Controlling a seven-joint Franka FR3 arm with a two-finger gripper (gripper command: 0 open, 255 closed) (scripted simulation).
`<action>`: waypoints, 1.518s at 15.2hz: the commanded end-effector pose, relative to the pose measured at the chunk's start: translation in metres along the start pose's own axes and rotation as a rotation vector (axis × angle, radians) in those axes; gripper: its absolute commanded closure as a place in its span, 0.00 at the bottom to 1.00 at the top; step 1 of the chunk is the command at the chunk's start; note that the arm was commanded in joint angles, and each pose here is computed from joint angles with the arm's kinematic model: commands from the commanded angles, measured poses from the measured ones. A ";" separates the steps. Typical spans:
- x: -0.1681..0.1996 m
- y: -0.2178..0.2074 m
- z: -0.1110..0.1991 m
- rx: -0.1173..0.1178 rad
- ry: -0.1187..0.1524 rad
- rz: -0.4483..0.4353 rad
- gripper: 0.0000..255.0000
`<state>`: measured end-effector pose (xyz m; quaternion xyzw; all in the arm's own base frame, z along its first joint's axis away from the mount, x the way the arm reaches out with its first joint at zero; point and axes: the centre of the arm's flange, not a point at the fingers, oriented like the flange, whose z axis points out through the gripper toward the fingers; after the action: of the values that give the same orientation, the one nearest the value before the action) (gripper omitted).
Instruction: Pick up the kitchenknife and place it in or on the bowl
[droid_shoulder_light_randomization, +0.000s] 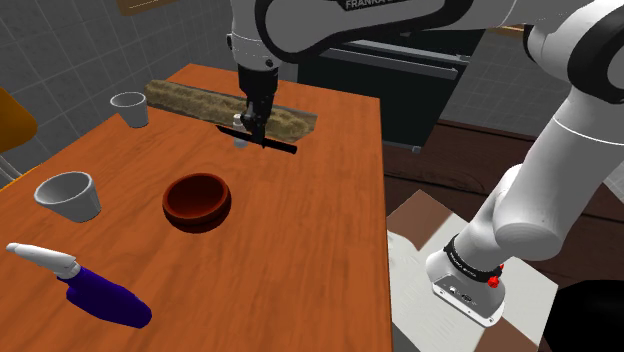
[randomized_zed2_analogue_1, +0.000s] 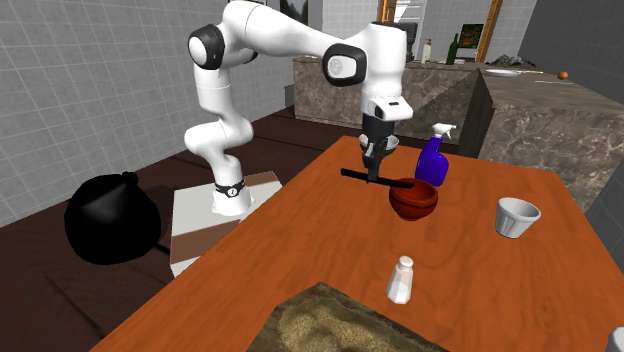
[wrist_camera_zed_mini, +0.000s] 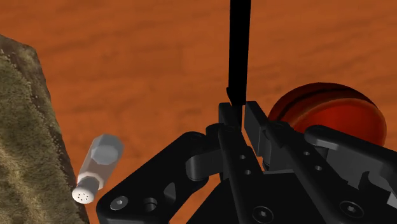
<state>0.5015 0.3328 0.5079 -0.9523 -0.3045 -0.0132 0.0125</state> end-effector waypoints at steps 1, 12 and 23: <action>0.001 0.000 -0.011 0.000 0.000 0.000 1.00; 0.072 -0.111 -0.029 0.000 0.000 0.000 1.00; 0.089 -0.138 0.009 0.000 0.000 0.000 1.00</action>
<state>0.4934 0.4974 0.5096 -0.9523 -0.3046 -0.0129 0.0123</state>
